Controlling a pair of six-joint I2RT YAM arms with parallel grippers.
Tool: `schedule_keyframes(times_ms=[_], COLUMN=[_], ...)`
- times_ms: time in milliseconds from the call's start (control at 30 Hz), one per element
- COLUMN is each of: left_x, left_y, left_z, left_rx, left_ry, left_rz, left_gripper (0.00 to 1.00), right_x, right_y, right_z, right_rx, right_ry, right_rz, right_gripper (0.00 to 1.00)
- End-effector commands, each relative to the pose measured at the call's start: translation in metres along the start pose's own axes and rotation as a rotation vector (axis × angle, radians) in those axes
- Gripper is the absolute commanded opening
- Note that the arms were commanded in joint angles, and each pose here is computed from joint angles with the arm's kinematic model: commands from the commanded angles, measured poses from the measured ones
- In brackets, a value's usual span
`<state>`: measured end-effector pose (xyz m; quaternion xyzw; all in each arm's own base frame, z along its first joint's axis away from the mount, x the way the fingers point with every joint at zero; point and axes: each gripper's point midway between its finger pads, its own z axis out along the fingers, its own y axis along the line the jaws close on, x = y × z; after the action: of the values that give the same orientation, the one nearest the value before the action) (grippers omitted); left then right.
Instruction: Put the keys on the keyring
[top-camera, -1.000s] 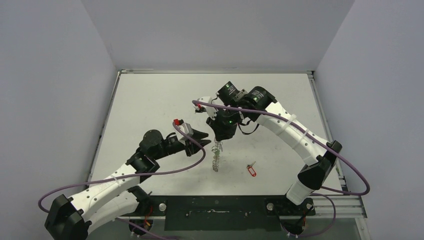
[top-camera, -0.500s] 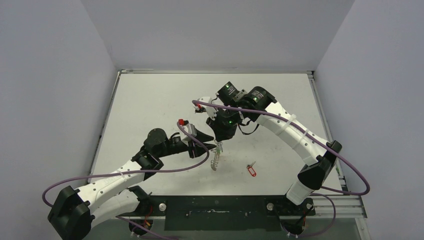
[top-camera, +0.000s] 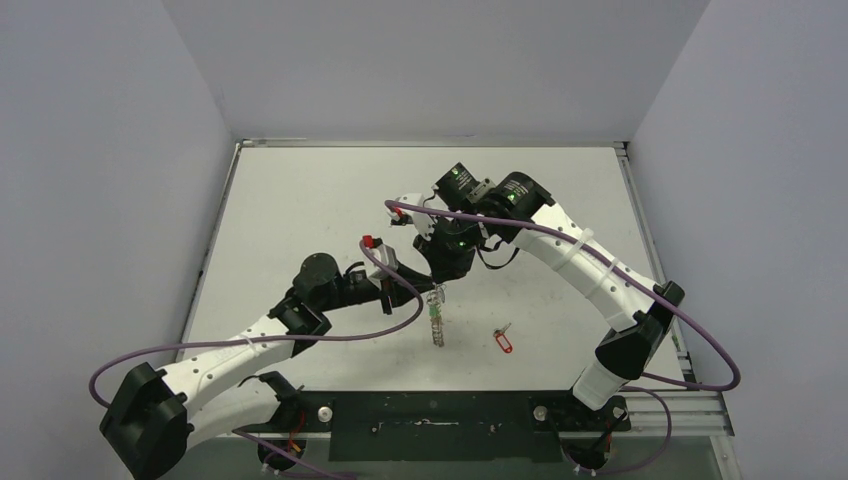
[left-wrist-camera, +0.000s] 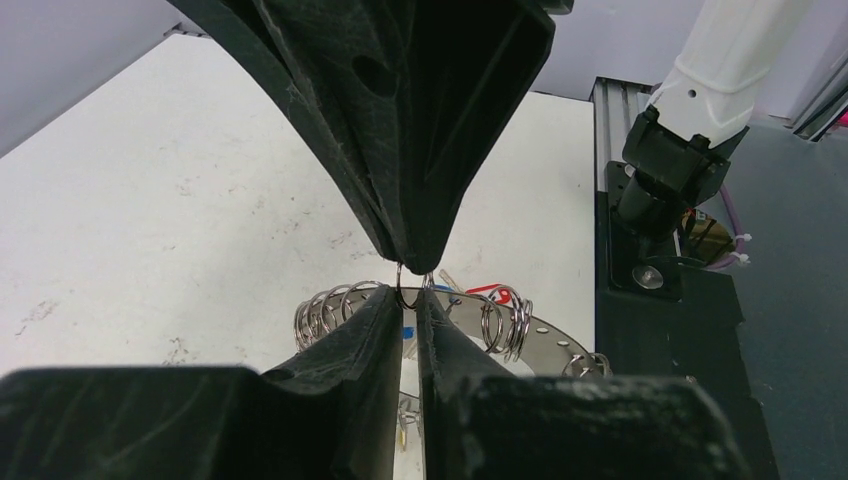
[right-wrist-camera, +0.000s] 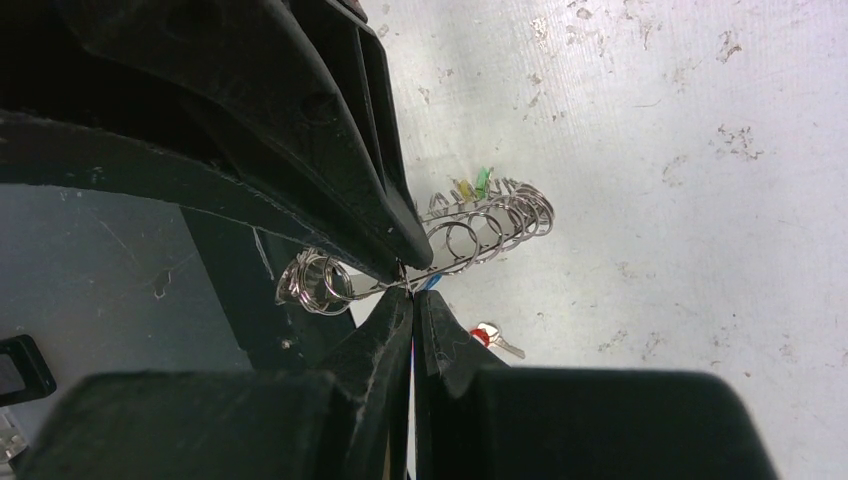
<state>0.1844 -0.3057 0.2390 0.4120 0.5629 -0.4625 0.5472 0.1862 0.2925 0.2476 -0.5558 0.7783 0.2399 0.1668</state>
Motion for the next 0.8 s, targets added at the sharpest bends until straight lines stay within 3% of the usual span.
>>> schedule_keyframes(times_ms=[0,100,200,333,567,667,767], left_x=[-0.0315,-0.0337,-0.0338,-0.0327,-0.0333,-0.0341,-0.0343], left_y=[-0.0037,-0.0026,-0.0039,-0.0057,-0.0059,-0.0065,-0.0068], left_z=[0.0080,0.0093,0.0113,0.0130,0.0144,0.0151,0.0150], left_rx=[0.030,0.030,0.036,0.043,0.045,0.050,0.049], left_ry=[-0.070,-0.080,-0.083,-0.082,-0.090,-0.097,-0.100], left_rz=[0.061,0.064,0.061,0.063,0.064,0.066,0.063], left_gripper=[0.08,0.10,0.18,0.19,0.11,0.00,0.00], right_x=[-0.0220,-0.0224,-0.0222,-0.0231,-0.0195,-0.0186,-0.0181], right_y=[0.0060,0.0077,0.0087,0.0090,0.0099,0.0106,0.0102], right_z=[-0.0096,-0.0080,-0.0057,-0.0051,-0.0022,-0.0005,-0.0006], right_rx=[-0.003,-0.013,-0.020,-0.023,-0.033,-0.041,-0.038], right_ry=[-0.077,-0.076,-0.075,-0.076,-0.062,-0.059,-0.058], right_rz=[-0.044,-0.045,-0.048,-0.050,-0.053,-0.059,-0.063], right_gripper=[0.00,0.00,0.00,0.00,0.00,0.00,0.00])
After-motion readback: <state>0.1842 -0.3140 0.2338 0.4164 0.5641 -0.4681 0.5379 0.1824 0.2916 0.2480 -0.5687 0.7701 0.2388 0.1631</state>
